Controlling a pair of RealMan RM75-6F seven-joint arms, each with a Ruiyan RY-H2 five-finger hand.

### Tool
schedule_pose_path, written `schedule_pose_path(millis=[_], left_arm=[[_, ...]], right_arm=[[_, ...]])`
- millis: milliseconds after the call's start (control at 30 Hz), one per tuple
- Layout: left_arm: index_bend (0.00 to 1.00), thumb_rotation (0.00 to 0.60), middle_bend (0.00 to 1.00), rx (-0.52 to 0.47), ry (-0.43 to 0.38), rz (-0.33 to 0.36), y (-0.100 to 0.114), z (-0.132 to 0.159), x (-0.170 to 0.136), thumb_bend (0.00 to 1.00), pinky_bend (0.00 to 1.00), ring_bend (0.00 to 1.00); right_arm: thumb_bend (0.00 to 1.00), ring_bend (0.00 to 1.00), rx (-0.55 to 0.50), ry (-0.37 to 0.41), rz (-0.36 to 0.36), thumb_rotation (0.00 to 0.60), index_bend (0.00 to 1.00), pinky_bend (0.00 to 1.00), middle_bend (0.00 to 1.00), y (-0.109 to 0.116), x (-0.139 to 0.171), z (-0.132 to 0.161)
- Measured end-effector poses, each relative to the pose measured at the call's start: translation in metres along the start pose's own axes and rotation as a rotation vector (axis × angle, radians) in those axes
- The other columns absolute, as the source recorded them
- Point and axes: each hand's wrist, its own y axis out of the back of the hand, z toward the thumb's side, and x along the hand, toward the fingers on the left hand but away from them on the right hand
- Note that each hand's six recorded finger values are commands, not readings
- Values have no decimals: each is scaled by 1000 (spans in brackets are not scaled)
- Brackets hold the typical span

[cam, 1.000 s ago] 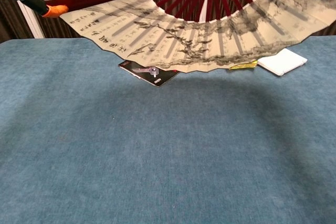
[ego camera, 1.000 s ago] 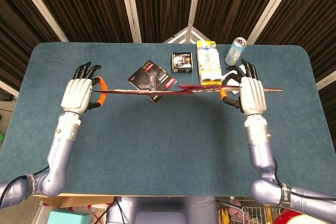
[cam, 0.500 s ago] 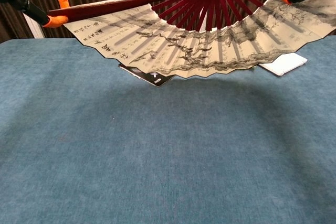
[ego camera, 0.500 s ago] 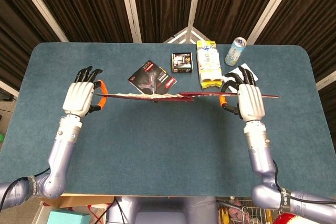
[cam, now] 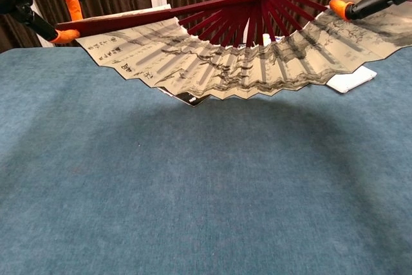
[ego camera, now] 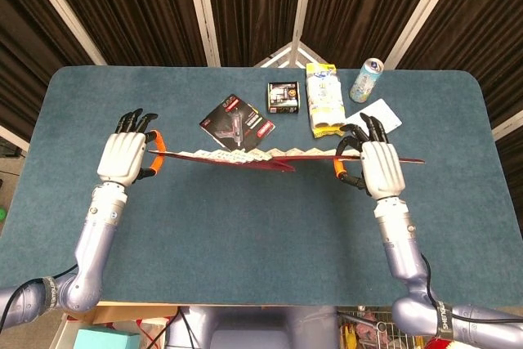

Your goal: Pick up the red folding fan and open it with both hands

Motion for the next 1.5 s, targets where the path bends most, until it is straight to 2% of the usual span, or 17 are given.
schedule_pose_path(millis=[467,633,733,800,900,1000,1133,1267,1500], left_arm=[[579,600,103,-1,-7,-23,-8,2,-3,566,0,0],[557,600,88,-4,1,-32,-10,0,-5,539,0,0],[526,600,67,-4,2,-37,-10,-1,-6,475,0,0],[479,600,44,-6,0,-39,-11,0,-6,410,0,0],[405,600,10,-4,-3,-45,-11,0,-7,312,0,0],[345,600,0,-1,-5,-54,-11,0,-7,259,0,0],[299,600,0,-2,-6,-61,-12,0,-8,202,0,0],[286,600,0,-8,-4,-66,-12,-1,-9,199,0,0],[267,600,0,-14,-7,-67,-11,-2,-10,199,0,0]], right_arm=[[548,43,76,64,66,600,628,0,290,-15,17,3],[548,24,83,65,84,600,546,0,262,-19,22,1],[543,8,88,69,98,600,438,0,225,-21,24,0],[519,1,94,73,104,600,312,0,177,-22,25,0],[441,0,98,76,118,600,131,0,110,-24,27,0],[368,0,108,79,131,600,11,0,76,-26,29,0],[285,0,112,76,145,600,0,0,37,-28,32,1],[257,0,112,71,152,600,0,0,2,-29,35,1],[197,0,141,61,164,600,0,0,0,-29,39,-4]])
